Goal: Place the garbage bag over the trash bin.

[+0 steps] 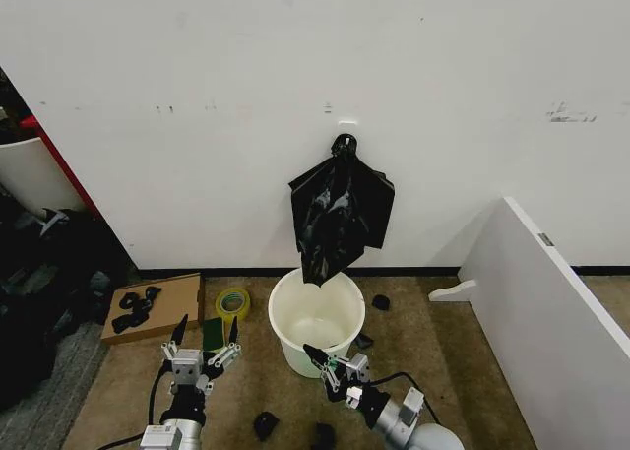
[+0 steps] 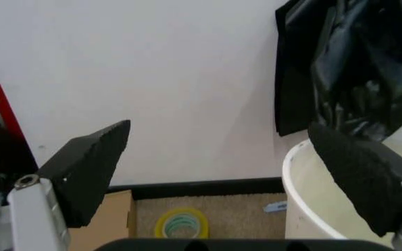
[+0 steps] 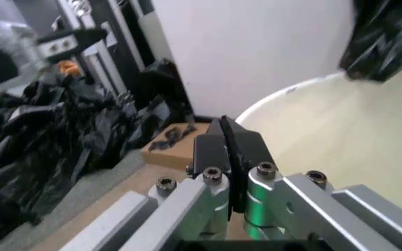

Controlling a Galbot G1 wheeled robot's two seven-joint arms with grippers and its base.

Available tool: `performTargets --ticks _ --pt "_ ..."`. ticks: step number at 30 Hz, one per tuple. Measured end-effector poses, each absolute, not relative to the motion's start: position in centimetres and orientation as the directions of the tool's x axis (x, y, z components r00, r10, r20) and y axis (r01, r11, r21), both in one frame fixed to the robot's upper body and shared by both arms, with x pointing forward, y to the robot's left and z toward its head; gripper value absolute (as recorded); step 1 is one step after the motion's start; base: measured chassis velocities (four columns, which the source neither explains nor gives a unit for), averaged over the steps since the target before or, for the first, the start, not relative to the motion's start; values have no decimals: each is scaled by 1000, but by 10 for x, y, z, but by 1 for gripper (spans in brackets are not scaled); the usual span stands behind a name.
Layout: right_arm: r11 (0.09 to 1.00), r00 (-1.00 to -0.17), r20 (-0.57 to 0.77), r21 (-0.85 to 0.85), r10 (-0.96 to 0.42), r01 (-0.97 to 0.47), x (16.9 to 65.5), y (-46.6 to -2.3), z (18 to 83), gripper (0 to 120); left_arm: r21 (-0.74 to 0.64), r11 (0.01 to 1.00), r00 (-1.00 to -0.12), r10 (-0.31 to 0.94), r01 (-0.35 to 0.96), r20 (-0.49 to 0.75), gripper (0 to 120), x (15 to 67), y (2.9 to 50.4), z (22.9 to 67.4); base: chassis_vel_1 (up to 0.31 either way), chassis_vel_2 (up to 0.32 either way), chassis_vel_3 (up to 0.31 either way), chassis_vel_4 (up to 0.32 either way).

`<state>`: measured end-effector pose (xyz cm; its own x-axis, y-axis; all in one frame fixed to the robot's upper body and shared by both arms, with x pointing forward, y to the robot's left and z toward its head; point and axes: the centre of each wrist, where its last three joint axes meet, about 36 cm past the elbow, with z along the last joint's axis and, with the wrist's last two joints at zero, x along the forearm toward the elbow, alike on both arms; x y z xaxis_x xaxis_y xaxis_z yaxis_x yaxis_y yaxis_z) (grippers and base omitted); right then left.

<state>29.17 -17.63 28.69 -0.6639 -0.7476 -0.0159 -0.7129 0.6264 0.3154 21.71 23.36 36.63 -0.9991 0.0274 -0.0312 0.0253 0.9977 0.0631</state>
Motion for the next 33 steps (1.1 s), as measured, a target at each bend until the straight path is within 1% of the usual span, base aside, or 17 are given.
performTargets --ticks 3,6,8,9,10,12,14,15,16,19,21,22,23,27,30,32,33 --pt "643 -683 -26 314 -730 -699 298 -177 293 0 72 996 -998 48 45 -34 100 219 234 369 0 0 0 0" --pt "673 -718 -44 311 -695 -671 308 -181 304 0 102 989 -993 110 106 -36 100 229 240 377 0 0 0 0" --pt "698 -745 -56 308 -665 -646 313 -182 315 7 122 982 -988 153 148 -35 100 239 246 384 0 0 0 0" --pt "698 -745 -56 308 -665 -646 313 -182 315 7 122 982 -988 153 148 -35 100 239 246 384 0 0 0 0" --pt "722 -768 -61 300 -637 -623 316 -182 325 14 142 974 -983 183 176 -34 100 246 252 390 0 0 0 0" --pt "746 -787 -70 279 -612 -605 321 -178 339 20 164 967 -978 206 197 -41 100 254 260 397 0 0 0 0" --pt "779 -808 -85 224 -584 -586 330 -178 361 30 191 955 -969 241 226 -55 100 274 271 410 0 0 0 0" --pt "790 -814 -88 201 -574 -579 333 -179 367 34 200 950 -965 256 239 -64 100 285 276 415 0 0 0 0" --pt "790 -814 -88 201 -574 -579 333 -179 367 34 200 950 -965 256 239 -64 100 285 276 415 0 0 0 0" --pt "813 -829 -91 163 -551 -558 342 -187 380 47 197 936 -947 312 292 -81 100 324 286 431 0 0 0 0" --pt "822 -836 -90 153 -541 -548 345 -191 382 57 190 912 -922 381 363 -72 100 350 292 437 0 0 0 0" --pt "825 -838 -90 151 -538 -545 346 -193 383 60 187 901 -910 410 392 -65 100 360 293 438 0 0 0 0" --pt "825 -838 -90 151 -538 -545 346 -193 383 60 187 901 -910 410 392 -65 100 360 293 438 0 0 0 0" --pt "830 -845 -96 161 -525 -534 343 -193 384 77 192 832 -845 535 521 -27 100 416 286 437 0 0 0 0" --pt "830 -846 -103 167 -523 -533 342 -191 385 88 199 809 -827 562 553 12 100 456 284 435 0 0 0 0" --pt "829 -846 -104 167 -523 -533 342 -191 385 90 198 808 -826 563 554 14 100 459 284 435 0 0 0 0" --pt "827 -844 -107 168 -525 -536 343 -190 385 96 188 808 -825 564 559 27 100 475 282 434 0 0 0 0"
